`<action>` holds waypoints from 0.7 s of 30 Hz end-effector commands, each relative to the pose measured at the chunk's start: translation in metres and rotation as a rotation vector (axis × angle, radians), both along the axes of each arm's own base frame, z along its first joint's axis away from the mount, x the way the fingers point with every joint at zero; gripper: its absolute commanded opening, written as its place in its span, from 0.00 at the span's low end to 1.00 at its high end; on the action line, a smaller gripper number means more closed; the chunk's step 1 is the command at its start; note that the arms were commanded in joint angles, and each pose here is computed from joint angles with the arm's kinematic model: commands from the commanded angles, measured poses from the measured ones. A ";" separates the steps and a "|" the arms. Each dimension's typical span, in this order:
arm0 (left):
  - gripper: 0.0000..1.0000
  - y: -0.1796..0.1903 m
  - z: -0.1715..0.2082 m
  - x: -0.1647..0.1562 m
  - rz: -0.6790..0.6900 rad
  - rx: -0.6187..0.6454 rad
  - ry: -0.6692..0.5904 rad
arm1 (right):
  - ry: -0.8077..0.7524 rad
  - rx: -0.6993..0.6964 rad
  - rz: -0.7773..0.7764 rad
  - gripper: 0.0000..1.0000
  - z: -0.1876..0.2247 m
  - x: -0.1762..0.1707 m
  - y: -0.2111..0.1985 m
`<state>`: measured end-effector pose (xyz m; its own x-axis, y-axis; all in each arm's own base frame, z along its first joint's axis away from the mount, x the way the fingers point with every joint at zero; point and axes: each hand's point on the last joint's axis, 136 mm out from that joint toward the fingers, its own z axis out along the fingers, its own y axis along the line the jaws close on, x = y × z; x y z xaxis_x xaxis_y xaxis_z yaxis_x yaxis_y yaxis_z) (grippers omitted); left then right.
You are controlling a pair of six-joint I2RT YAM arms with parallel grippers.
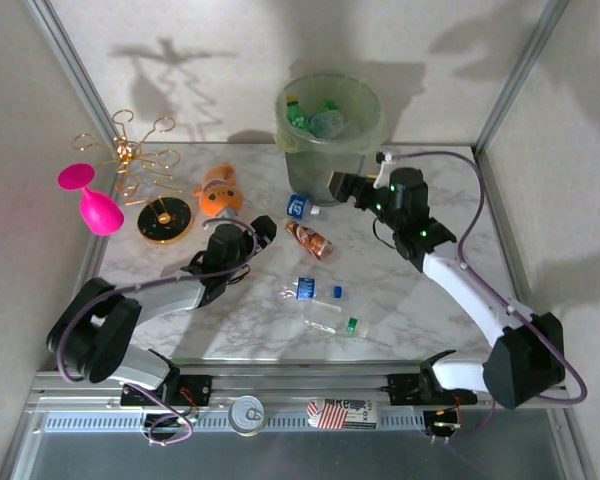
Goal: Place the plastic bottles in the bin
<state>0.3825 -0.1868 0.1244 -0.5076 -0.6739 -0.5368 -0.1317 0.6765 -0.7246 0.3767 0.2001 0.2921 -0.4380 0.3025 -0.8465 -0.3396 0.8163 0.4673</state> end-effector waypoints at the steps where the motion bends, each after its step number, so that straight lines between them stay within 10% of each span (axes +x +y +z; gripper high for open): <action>1: 1.00 -0.014 0.000 0.022 0.002 -0.036 0.035 | -0.015 0.058 -0.069 0.99 -0.001 -0.014 -0.015; 21: 1.00 -0.014 -0.051 0.113 0.334 -0.073 0.265 | 0.099 0.066 -0.141 0.99 -0.081 -0.055 -0.046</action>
<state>0.4919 -0.2203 0.0826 -0.4471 -0.8161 -0.3662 -0.4166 0.5523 -0.7221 0.3215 0.1566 0.1988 -0.5145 0.3876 -0.7649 -0.1643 0.8309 0.5316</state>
